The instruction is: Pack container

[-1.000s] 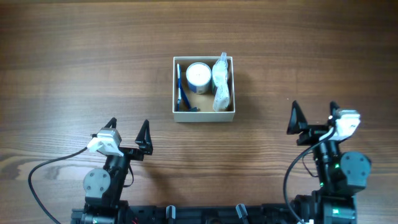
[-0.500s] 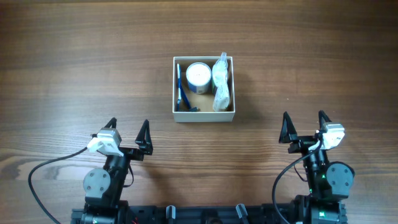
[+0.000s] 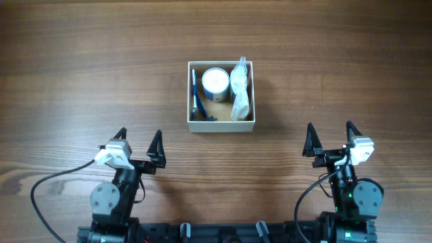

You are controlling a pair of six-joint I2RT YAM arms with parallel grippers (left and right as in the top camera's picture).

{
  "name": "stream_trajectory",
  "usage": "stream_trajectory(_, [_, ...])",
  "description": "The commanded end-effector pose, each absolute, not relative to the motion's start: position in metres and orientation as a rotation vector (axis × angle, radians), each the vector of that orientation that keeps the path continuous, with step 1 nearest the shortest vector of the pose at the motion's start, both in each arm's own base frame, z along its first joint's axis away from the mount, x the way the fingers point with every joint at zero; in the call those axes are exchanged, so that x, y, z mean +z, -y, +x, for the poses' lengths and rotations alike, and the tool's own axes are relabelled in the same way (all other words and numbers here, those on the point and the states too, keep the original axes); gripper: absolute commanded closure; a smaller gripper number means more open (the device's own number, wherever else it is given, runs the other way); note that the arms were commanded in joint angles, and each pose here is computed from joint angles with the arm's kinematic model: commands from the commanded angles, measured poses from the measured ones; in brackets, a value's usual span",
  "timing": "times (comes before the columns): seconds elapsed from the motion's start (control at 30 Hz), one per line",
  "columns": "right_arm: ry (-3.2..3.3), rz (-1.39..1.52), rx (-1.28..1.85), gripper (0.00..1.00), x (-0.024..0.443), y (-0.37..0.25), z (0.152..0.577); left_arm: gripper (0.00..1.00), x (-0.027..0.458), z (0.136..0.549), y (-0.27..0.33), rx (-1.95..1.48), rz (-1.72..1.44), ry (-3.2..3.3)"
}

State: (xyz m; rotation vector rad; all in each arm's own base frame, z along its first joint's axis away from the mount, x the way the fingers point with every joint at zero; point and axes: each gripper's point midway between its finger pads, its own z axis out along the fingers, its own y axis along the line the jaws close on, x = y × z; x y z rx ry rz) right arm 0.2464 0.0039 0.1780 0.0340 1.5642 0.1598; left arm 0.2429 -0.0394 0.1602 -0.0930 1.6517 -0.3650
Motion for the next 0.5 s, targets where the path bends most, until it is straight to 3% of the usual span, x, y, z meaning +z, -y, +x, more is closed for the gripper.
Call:
stream_trajectory(0.0, [-1.552, 0.006, 0.156, 0.00, 0.1801, -0.0063, 0.2454, 0.00, 0.1582, 0.2430, 0.0387, -0.356, -0.092, -1.649])
stream_trajectory(0.47, [-1.565, 0.009, 0.158, 0.00, 0.1772, -0.0063, 0.2462, 0.00, 0.1583, 0.2431, 0.0387, -0.356, -0.092, -1.649])
